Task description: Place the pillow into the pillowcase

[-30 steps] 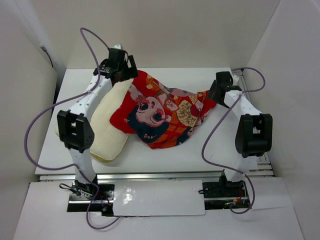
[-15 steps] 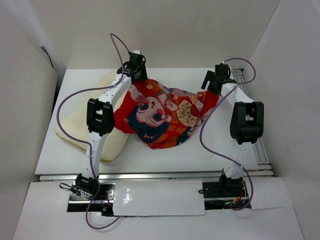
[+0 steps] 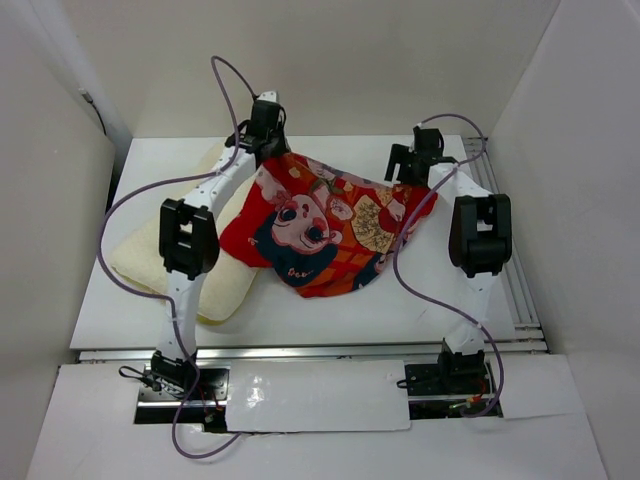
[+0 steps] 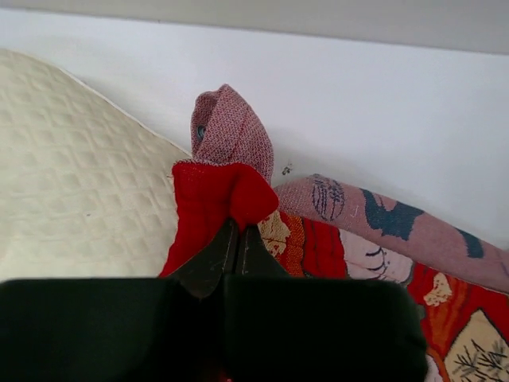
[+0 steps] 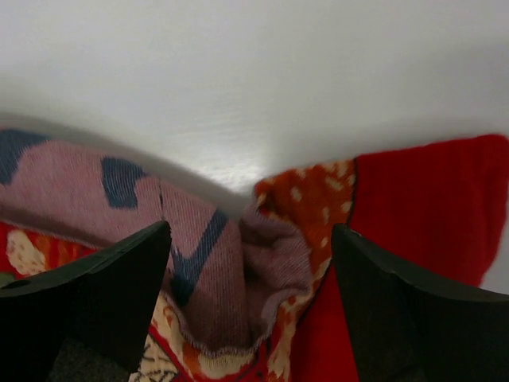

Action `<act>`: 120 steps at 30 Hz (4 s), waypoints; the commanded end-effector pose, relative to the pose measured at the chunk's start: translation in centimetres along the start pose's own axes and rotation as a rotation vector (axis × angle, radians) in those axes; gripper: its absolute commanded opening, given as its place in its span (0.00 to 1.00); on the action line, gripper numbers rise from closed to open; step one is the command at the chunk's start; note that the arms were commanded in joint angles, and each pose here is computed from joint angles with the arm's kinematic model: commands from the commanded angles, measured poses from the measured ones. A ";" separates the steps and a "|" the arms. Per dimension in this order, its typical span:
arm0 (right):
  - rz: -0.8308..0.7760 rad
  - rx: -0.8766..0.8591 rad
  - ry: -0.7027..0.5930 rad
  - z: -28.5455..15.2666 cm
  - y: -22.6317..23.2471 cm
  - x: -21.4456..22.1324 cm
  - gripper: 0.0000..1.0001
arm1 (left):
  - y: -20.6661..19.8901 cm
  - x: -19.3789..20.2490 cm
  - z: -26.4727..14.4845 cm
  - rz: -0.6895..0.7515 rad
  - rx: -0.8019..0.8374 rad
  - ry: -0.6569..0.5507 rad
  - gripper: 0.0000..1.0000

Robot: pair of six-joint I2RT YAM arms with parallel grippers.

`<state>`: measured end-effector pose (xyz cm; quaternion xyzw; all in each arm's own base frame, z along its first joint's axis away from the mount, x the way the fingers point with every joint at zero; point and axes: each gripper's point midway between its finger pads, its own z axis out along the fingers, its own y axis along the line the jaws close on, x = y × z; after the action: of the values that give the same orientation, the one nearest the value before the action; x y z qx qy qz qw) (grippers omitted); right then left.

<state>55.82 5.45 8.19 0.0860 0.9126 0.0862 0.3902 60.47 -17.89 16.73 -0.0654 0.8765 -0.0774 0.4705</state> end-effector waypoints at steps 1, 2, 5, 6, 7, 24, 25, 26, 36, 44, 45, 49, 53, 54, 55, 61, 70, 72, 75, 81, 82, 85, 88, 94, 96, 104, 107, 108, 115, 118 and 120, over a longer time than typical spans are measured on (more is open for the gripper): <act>-0.048 -0.112 -0.006 -3.0 2.7 0.1 0.87 | -0.9 -7.1 -5.3 0.022 0.035 -0.170 0.00; -0.035 -0.109 0.006 -2.9 2.6 0.6 0.87 | -0.8 -7.5 -6.2 0.020 0.038 -0.178 0.00; -0.031 -0.105 0.057 -2.7 2.4 2.0 0.81 | 0.0 -7.6 -7.3 0.029 0.008 -0.180 0.00; -0.028 -0.097 0.083 -2.2 2.1 2.9 0.77 | 0.3 -8.6 -8.5 0.022 -0.007 -0.207 0.00; -0.028 -0.111 0.087 -2.2 2.3 3.0 0.62 | 0.8 -8.2 -8.8 0.023 -0.025 -0.202 0.00; 0.245 0.031 -0.952 -35.6 2.0 -20.9 0.00 | 0.0 -18.7 -33.6 -0.005 0.137 -0.610 0.00; 0.252 0.027 -1.054 -41.1 1.7 -21.3 0.00 | -0.1 -19.8 -37.8 -0.008 0.183 -0.680 0.00; 0.268 0.044 -1.117 -44.5 1.3 -21.8 0.00 | 0.2 -20.2 -39.8 -0.017 0.194 -0.713 0.00; 0.189 -0.069 -1.468 -70.5 2.0 -20.4 0.00 | 4.4 -22.0 -59.5 -0.114 0.305 -1.029 0.00; 0.162 -0.068 -1.394 -69.0 2.4 -20.3 0.00 | 3.6 -24.9 -58.6 -0.117 0.270 -1.043 0.00; 0.184 -0.047 -1.363 -67.6 2.0 -20.3 0.00 | 3.3 -25.0 -57.2 -0.116 0.252 -1.023 0.00; 0.149 0.035 -1.141 -55.9 1.7 -20.8 0.00 | 2.3 -25.5 -48.1 -0.102 0.124 -0.904 0.00; -0.125 -0.180 -0.842 -43.8 6.5 -17.9 0.00 | 2.2 -24.3 -40.7 -0.088 0.007 -0.799 0.00; -0.187 -0.310 -0.791 -42.0 8.8 -16.6 0.05 | 1.9 -22.9 -36.9 -0.052 -0.003 -0.733 0.00; -0.227 -0.372 -0.699 -38.4 9.9 -13.9 0.15 | 1.1 -21.9 -35.1 -0.026 0.027 -0.699 0.00; -0.271 -0.381 -0.515 -29.3 12.4 -8.9 0.27 | -7.1 -13.8 -23.0 0.173 0.354 -0.444 0.00; -0.379 -0.416 -0.344 -24.1 15.8 -4.4 0.77 | -10.8 -8.1 -20.7 0.271 0.388 -0.234 1.00; -0.392 -0.428 -0.306 -23.1 16.5 -3.2 0.84 | -7.7 -8.3 -22.1 0.170 0.249 -0.235 1.00; -0.404 -0.466 -0.283 -22.6 18.2 -2.1 0.94 | 0.7 -4.0 -25.3 -0.022 -0.071 -0.173 1.00; -0.438 -0.548 -0.243 -20.5 23.1 -0.1 0.97 | 14.1 6.5 -33.0 -0.471 -0.375 -0.031 1.00; -0.482 -0.549 -0.227 -18.9 23.7 0.8 0.97 | 14.4 8.2 -33.3 -0.520 -0.364 0.002 1.00; -0.658 -0.581 -0.225 -16.5 25.7 2.7 0.99 | 17.0 14.1 -34.0 -0.592 -0.434 0.102 1.00; -0.788 -0.529 -0.236 -13.3 25.4 3.5 0.99 | 19.1 17.9 -35.6 -0.654 -0.551 0.181 1.00; -0.869 -0.414 -0.208 -8.2 25.2 3.6 0.99 | 20.7 22.7 -36.7 -0.712 -0.652 0.283 1.00; -0.867 -0.381 -0.213 -7.5 25.0 3.1 0.99 | 20.4 22.4 -36.3 -0.712 -0.620 0.268 1.00; -0.839 -0.341 -0.245 -6.2 24.8 2.9 0.79 | 21.0 20.0 -34.3 -0.713 -0.594 0.169 0.75; -0.838 -0.343 -0.254 -6.1 25.0 2.6 0.79 | 21.7 19.5 -33.5 -0.718 -0.636 0.157 0.76; -0.842 -0.340 -0.231 -5.6 24.9 3.1 0.79 | 22.0 19.3 -33.4 -0.721 -0.654 0.155 0.76; -0.843 -0.329 -0.224 -4.3 25.0 3.3 0.40 | 23.0 17.6 -34.3 -0.760 -0.715 0.099 0.21; -0.805 -0.313 -0.277 -5.2 25.4 1.6 0.06 | 23.0 15.5 -35.5 -0.770 -0.685 0.009 0.00; -0.766 -0.297 -0.332 -6.7 25.3 0.2 0.00 | 22.9 13.9 -35.8 -0.769 -0.645 -0.061 0.00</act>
<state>51.38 29.50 11.92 -0.3454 0.8144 0.0539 0.4631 21.28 3.27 16.87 -0.5214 0.7888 0.0386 0.3232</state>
